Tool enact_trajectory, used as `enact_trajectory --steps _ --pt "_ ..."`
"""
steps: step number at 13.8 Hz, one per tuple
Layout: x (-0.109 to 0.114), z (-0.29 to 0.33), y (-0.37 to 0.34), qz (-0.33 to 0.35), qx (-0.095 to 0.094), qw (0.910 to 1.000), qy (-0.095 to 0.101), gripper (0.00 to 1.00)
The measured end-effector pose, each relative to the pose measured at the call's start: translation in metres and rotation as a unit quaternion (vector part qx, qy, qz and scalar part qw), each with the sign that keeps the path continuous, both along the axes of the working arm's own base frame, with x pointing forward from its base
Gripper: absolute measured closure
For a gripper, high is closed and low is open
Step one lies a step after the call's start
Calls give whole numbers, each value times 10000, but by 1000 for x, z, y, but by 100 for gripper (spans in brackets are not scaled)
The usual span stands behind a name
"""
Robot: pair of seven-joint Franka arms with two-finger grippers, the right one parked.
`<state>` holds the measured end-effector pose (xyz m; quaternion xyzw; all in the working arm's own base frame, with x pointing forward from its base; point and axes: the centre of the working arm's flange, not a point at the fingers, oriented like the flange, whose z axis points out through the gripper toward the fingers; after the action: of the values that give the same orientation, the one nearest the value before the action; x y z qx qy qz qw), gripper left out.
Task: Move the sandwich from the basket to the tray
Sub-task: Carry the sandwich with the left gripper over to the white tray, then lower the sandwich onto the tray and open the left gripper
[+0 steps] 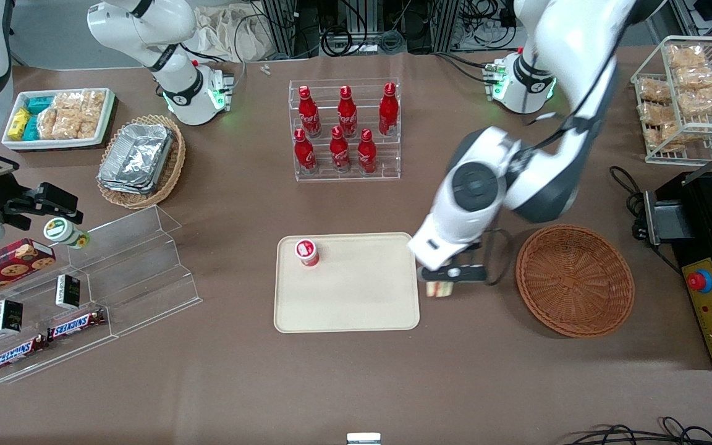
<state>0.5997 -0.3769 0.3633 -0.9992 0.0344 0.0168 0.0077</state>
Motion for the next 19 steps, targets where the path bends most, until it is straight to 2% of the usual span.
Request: enact_trajectory --steps 4,8,9,13,16,17,19 --pt "17 -89 -49 -55 -243 9995 -202 80" --pt "14 -135 -57 87 -44 9997 -226 80" --pt "14 -132 -58 116 -50 9996 -251 74" --pt "25 -103 -56 358 -107 9984 -417 35" --pt "34 -32 -31 609 130 9971 -439 4" --pt "37 3 -15 747 182 9959 -470 0" --pt "42 72 29 1034 153 9935 -449 0"
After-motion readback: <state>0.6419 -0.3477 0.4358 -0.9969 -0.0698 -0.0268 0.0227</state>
